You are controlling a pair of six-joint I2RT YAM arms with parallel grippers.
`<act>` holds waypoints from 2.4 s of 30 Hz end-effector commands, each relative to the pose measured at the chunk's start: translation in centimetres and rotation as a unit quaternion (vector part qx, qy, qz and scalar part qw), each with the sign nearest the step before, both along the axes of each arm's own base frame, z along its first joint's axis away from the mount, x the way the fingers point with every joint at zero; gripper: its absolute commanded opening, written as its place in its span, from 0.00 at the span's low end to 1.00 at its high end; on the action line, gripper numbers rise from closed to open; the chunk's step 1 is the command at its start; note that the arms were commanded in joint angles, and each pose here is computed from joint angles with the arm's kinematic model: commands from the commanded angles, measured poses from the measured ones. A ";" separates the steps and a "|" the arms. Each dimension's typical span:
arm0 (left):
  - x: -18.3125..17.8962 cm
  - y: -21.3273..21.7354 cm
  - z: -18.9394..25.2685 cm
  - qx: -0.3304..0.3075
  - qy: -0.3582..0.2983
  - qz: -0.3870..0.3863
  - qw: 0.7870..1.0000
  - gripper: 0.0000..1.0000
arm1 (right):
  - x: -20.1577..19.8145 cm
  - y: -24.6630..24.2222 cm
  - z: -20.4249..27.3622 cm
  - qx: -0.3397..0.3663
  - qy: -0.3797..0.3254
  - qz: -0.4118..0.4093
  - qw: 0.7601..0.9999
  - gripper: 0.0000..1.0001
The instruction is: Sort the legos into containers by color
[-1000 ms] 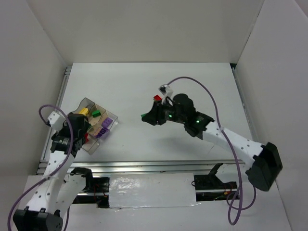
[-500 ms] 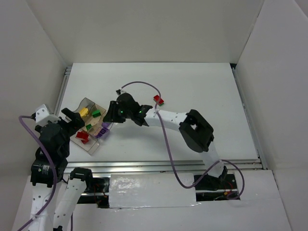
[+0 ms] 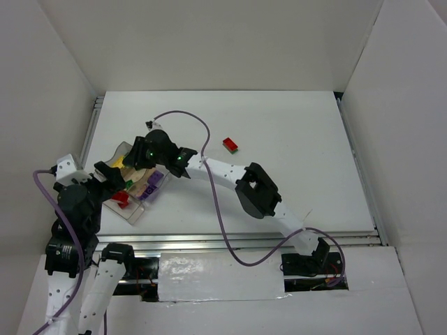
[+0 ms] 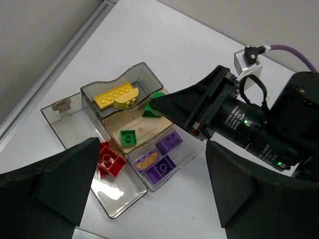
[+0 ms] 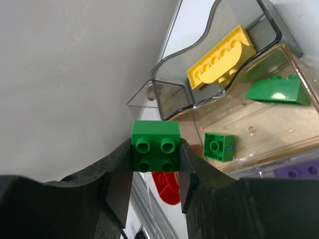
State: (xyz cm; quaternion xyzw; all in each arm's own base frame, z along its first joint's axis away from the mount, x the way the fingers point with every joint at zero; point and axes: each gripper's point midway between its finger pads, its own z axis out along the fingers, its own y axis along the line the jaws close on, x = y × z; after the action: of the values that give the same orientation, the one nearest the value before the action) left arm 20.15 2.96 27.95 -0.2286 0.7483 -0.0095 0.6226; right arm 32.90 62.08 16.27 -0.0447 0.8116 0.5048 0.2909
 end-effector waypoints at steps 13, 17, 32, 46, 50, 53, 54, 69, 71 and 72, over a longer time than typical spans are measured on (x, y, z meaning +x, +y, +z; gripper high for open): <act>-0.9 1.0 1.2 0.002 -0.029 0.028 0.999 0.99 | 0.2 0.7 2.0 0.002 -0.044 0.010 0.999 0.99; -1.6 2.1 1.2 -0.007 -0.031 0.067 0.997 1.00 | -1.3 -1.8 7.1 0.027 -0.079 0.012 0.996 1.00; 2.5 -0.7 0.1 0.001 0.034 -0.016 0.999 0.99 | 3.4 -21.3 7.1 -0.175 -0.084 -0.121 0.973 1.00; 3.4 -7.9 -0.2 -0.007 -0.012 -0.230 0.973 1.00 | 14.3 -38.5 -5.2 -0.446 -0.010 -0.137 0.884 0.97; 2.8 -9.1 0.6 -0.009 -0.032 -0.263 0.964 0.99 | 15.2 -37.3 -7.3 -0.444 -0.029 -0.078 0.892 0.88; 2.3 -9.3 1.1 -0.004 -0.043 -0.270 0.962 0.99 | 15.8 -37.3 -7.9 -0.453 -0.040 -0.066 0.888 0.88; 2.2 -9.3 1.2 -0.003 -0.045 -0.272 0.961 1.00 | 15.8 -37.0 -7.9 -0.451 -0.042 -0.057 0.889 0.87; 1.3 -10.5 1.9 0.004 -0.058 -0.304 0.951 1.00 | 16.6 -34.8 -11.0 -0.433 -0.026 -0.027 0.901 0.58; 1.3 -10.6 1.8 0.004 -0.057 -0.306 0.950 1.00 | 16.8 -35.4 -10.9 -0.443 -0.029 -0.043 0.895 0.46; 1.4 -10.6 1.7 0.003 -0.055 -0.306 0.951 0.99 | 16.9 -35.8 -10.8 -0.449 -0.029 -0.051 0.892 0.39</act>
State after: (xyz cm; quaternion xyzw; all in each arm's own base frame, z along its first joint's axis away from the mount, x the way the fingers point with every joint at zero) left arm 21.45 -7.37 28.11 -0.0033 0.7647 -0.2067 0.6103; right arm 48.93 26.56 4.34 -0.1523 0.9480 0.0828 0.2671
